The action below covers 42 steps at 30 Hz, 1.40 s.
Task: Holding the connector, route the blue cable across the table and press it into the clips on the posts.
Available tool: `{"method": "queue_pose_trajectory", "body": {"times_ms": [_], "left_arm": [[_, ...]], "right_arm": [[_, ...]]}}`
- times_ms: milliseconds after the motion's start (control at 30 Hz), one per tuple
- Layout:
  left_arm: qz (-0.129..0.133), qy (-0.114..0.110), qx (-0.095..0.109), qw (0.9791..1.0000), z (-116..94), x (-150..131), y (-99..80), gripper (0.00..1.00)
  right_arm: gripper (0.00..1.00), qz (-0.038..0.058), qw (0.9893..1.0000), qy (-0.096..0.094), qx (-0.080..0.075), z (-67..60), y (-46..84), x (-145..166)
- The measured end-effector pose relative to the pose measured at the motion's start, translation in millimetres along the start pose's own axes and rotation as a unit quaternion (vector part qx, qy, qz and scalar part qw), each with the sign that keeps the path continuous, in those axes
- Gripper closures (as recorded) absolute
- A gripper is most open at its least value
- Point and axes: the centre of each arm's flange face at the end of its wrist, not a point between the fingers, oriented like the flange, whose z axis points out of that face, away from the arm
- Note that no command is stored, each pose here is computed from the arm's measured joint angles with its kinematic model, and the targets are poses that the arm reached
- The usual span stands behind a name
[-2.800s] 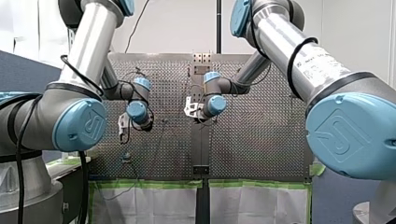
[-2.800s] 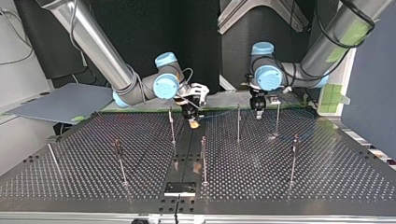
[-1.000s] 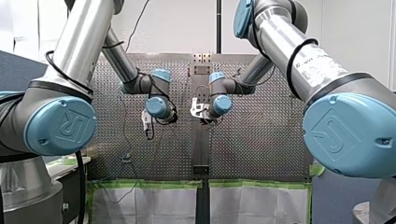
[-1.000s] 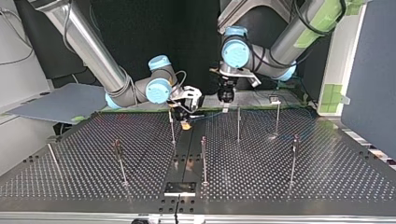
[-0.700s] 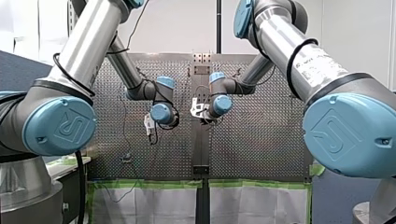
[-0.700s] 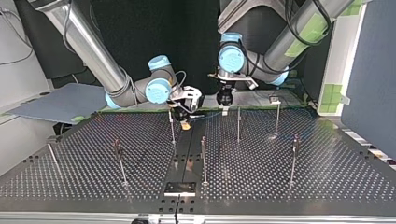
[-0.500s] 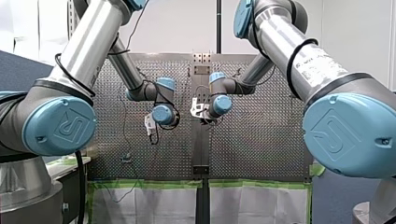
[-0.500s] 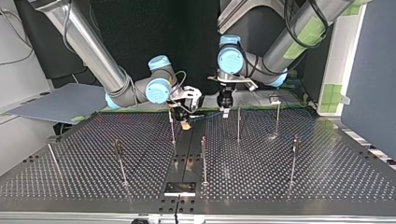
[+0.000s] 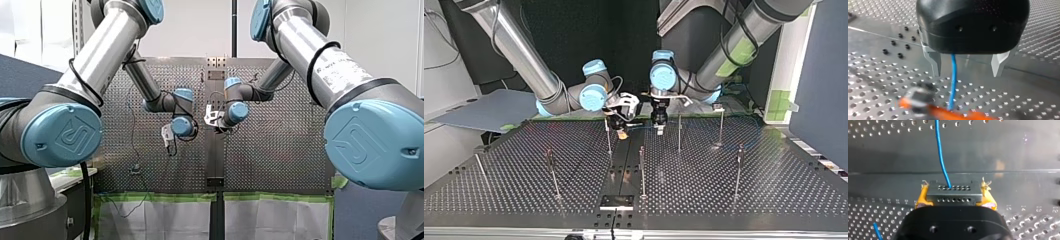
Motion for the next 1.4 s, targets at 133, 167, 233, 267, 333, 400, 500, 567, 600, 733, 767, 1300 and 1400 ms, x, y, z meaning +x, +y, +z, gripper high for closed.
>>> {"method": "queue_pose_trajectory", "body": {"times_ms": [133, 167, 233, 267, 333, 400, 500, 567, 600, 733, 767, 1300, 1400], "left_arm": [[-0.004, -0.008, 0.002, 1.0000, 6.2, -5.9, -3.1, 0.00], [-0.005, -0.008, 0.003, 1.0000, 7.0, -5.8, -3.4, 0.00], [-0.005, -0.006, 0.004, 1.0000, 10.5, -3.2, -4.1, 0.00], [-0.005, -0.004, 0.004, 1.0000, 12.3, -1.2, -4.3, 0.00], [-0.003, 0.005, 0.001, 1.0000, 16.0, 6.1, -3.4, 0.00], [-0.002, 0.012, -0.002, 0.9999, 18.2, 13.2, -1.9, 0.00], [-0.007, 0.012, -0.004, 0.9999, 24.2, 15.9, 0.1, 0.00], [-0.011, 0.010, -0.005, 0.9999, 28.4, 13.7, 0.2, 0.00], [-0.012, 0.009, -0.005, 0.9999, 29.6, 12.8, 0.1, 0.00], [-0.014, 0.007, -0.005, 0.9999, 31.0, 11.7, -1.1, 0.00], [-0.014, 0.006, -0.007, 0.9999, 31.1, 11.4, -1.0, 0.00], [-0.012, 0.006, -0.030, 0.9995, 30.3, 10.7, 5.1, 0.98], [-0.011, 0.008, -0.031, 0.9994, 29.8, 10.6, 5.4, 0.98]], "right_arm": [[1.00, 0.0011, 1.0000, 0.000, -0.003, 0.7, 4.3, 0.9], [1.00, 0.0015, 1.0000, 0.000, -0.004, 0.9, 5.5, 1.1], [1.00, 0.0032, 1.0000, 0.001, -0.006, 1.5, 9.4, 2.0], [1.00, 0.0040, 1.0000, 0.001, -0.007, 1.8, 11.1, 2.4], [1.00, 0.0056, 0.9999, 0.002, -0.010, 2.5, 15.0, 3.2], [1.00, 0.0061, 0.9999, 0.002, -0.011, 2.8, 17.2, 3.7], [1.00, 0.0060, 0.9999, 0.003, -0.012, 3.1, 18.6, 4.1], [1.00, 0.0057, 0.9999, 0.003, -0.013, 3.2, 19.3, 4.2], [1.00, 0.0055, 0.9999, 0.003, -0.013, 3.2, 19.5, 4.2], [1.00, 0.0045, 0.9999, 0.003, -0.013, 3.2, 19.5, 4.3], [1.00, 0.0044, 0.9999, 0.003, -0.013, 3.2, 19.5, 4.3], [1.00, 0.0031, 0.9999, 0.004, -0.010, 2.9, 15.0, 3.4], [1.00, 0.0020, 1.0000, 0.004, -0.005, 2.6, 10.9, 2.8]]}}
